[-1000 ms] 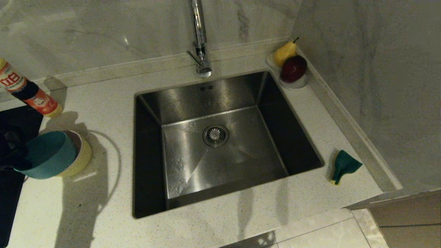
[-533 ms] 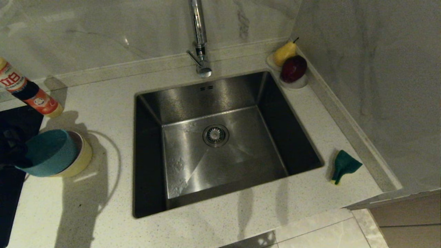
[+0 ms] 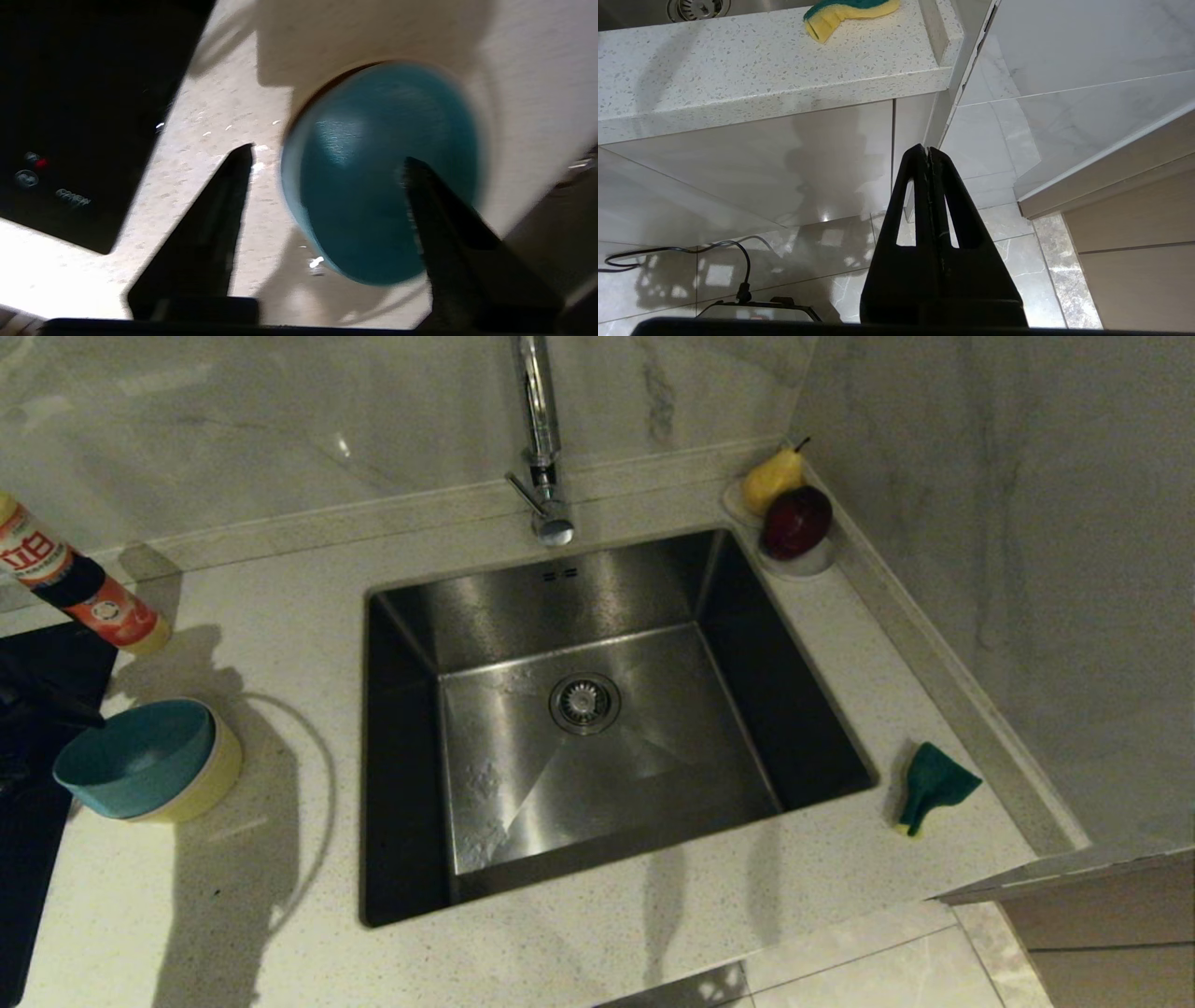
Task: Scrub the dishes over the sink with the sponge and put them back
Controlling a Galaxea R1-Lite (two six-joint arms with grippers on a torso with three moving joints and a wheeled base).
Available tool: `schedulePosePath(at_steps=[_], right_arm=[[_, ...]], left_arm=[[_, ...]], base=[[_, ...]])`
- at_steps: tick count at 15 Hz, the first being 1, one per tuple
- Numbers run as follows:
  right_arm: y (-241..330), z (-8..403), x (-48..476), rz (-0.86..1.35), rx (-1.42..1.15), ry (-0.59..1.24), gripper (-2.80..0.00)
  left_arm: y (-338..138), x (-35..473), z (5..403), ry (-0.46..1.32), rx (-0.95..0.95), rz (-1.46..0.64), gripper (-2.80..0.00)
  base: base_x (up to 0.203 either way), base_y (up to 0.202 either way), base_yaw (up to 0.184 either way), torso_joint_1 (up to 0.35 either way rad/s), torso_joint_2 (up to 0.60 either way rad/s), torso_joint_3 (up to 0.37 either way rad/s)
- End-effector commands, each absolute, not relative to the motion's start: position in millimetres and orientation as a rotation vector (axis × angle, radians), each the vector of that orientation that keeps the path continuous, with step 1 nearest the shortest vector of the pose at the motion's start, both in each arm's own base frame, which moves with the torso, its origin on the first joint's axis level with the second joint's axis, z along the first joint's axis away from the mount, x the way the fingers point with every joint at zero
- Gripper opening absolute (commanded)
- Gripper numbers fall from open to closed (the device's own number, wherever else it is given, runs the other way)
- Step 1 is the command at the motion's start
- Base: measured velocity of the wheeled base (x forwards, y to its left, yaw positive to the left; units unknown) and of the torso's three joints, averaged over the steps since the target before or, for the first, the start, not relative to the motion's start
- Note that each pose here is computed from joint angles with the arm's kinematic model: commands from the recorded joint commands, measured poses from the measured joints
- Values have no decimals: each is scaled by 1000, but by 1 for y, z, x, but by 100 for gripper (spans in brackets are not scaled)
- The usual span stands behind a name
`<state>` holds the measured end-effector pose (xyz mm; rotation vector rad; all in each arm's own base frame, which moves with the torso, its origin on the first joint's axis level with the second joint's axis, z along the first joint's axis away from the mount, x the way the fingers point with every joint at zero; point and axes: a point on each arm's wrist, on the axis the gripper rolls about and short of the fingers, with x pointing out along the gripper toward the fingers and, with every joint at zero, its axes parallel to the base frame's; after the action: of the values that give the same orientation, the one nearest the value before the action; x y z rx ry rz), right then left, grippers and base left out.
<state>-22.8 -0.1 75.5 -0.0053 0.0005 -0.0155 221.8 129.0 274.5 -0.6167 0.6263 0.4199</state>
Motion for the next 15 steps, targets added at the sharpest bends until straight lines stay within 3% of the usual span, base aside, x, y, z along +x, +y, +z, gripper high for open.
schedulePosePath(at_steps=[1,4,5,9,15], right_arm=[[0,76,-23,-15,-6,1,-280],[0,75,-23,-16,-6,0,-280],[0,76,-23,-16,-6,1,-280],[0,75,-23,-16,-6,0,-280],[0,75,-23,-17,-6,0,-280]], left_arm=[[116,203,303,525,-617,345,0],[97,176,330,423,-582,226,0],[93,172,334,415,-539,196,-280],[84,165,343,380,-433,151,-280],[50,130,364,284,-83,35,-280]], base=[[0,0,0,0,0,0],[0,0,0,0,0,0],[0,0,0,0,0,0],[0,0,0,0,0,0],[0,0,0,0,0,0]])
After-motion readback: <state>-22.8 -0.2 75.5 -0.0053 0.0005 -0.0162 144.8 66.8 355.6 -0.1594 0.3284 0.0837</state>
